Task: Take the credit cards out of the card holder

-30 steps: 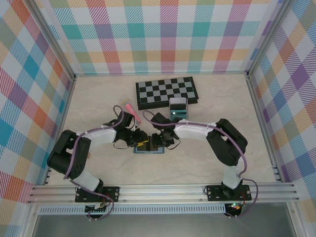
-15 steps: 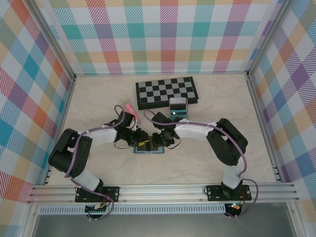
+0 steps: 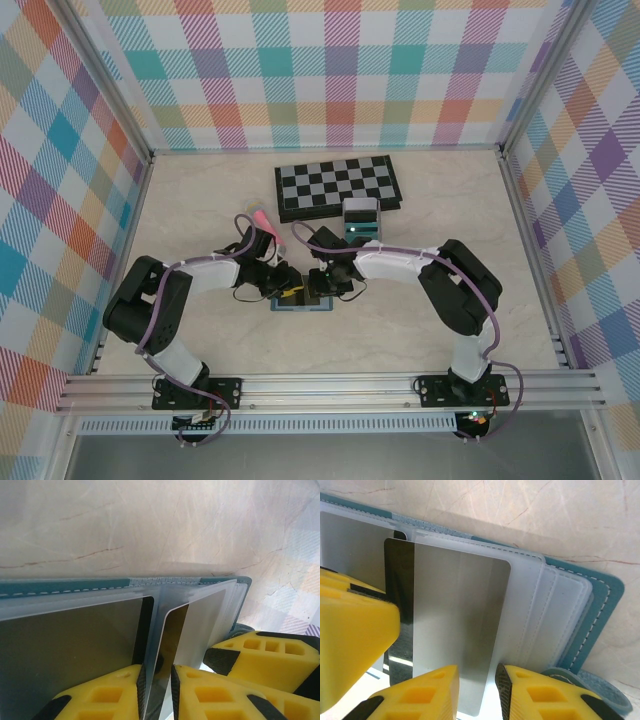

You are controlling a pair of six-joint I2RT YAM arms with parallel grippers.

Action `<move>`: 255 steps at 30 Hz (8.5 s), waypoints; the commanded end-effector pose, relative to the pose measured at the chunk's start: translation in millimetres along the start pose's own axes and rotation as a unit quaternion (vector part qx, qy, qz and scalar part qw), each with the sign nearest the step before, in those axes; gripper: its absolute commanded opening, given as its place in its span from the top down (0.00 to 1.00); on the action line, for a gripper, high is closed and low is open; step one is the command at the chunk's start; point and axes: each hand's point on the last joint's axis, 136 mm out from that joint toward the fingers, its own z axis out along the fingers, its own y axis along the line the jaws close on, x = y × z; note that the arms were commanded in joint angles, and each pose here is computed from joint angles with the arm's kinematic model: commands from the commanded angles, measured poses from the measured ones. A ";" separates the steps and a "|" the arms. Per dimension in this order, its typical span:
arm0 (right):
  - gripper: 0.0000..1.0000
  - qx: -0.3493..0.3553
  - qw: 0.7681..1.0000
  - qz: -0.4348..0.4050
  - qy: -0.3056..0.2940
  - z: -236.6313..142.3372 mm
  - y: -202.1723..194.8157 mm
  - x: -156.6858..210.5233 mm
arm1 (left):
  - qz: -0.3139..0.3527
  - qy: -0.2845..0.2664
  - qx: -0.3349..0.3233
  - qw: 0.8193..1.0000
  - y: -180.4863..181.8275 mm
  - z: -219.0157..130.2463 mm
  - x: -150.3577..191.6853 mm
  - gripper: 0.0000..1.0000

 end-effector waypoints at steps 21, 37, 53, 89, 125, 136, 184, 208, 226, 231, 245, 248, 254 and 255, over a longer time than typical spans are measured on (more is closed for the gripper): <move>0.71 0.058 0.998 0.025 0.032 17.1 -34.9 18.9 | 0.052 -0.001 -0.073 0.996 11.2 -16.2 4.9 1.00; 0.65 -0.114 0.992 -0.009 -0.043 -63.2 34.2 -8.7 | 0.095 -0.092 -0.134 0.982 -8.9 -98.1 1.9 1.00; 0.34 -0.398 0.913 0.064 -0.057 -149.1 61.1 -48.4 | 0.086 -0.140 0.104 0.981 -114.5 -146.6 11.2 1.00; 1.00 -0.341 0.929 -0.030 -0.139 -198.7 66.0 -69.4 | 0.030 -0.200 -0.044 0.978 -59.4 -169.7 -1.0 0.40; 0.96 0.039 0.813 -0.570 -0.113 -151.4 -72.5 -167.8 | 0.079 -0.193 -0.124 0.970 4.1 -152.1 0.7 0.00; 0.97 0.059 0.788 -0.611 -0.042 -115.8 -103.1 -169.8 | 0.050 -0.164 -0.123 0.978 25.9 -123.4 6.9 0.00; 0.80 0.081 0.761 -0.636 -0.102 -134.0 -107.4 -182.9 | 0.043 -0.159 -0.128 0.978 36.5 -121.0 15.4 0.00; 0.74 -0.149 0.921 -0.282 -0.224 -185.8 17.3 -48.8 | 0.033 -0.166 -0.076 0.983 19.3 -118.2 13.6 0.00; 0.59 -0.085 0.988 0.002 -0.133 -91.1 2.4 -9.5 | -0.003 -0.155 -0.085 0.984 28.6 -108.2 13.3 0.00; 0.59 -0.135 0.987 0.009 -0.085 -70.2 29.6 -7.6 | -0.014 -0.156 -0.087 0.984 30.0 -99.2 3.9 0.02; 0.77 -0.197 0.975 0.100 -0.021 -21.6 63.2 -25.4 | -0.001 -0.102 -0.064 0.993 10.1 -67.8 -12.9 0.49; 0.78 -0.187 0.978 0.097 -0.003 -12.1 61.7 -22.2 | -0.002 -0.091 -0.049 0.995 3.3 -62.0 -14.8 0.57; 0.78 -0.170 0.979 0.110 0.018 4.0 53.0 -15.8 | -0.016 -0.079 -0.077 0.994 17.3 -50.4 -16.2 0.64; 0.78 -0.170 0.979 0.112 0.020 5.9 52.8 -15.3 | -0.019 -0.077 -0.080 0.994 19.2 -48.8 -16.3 0.66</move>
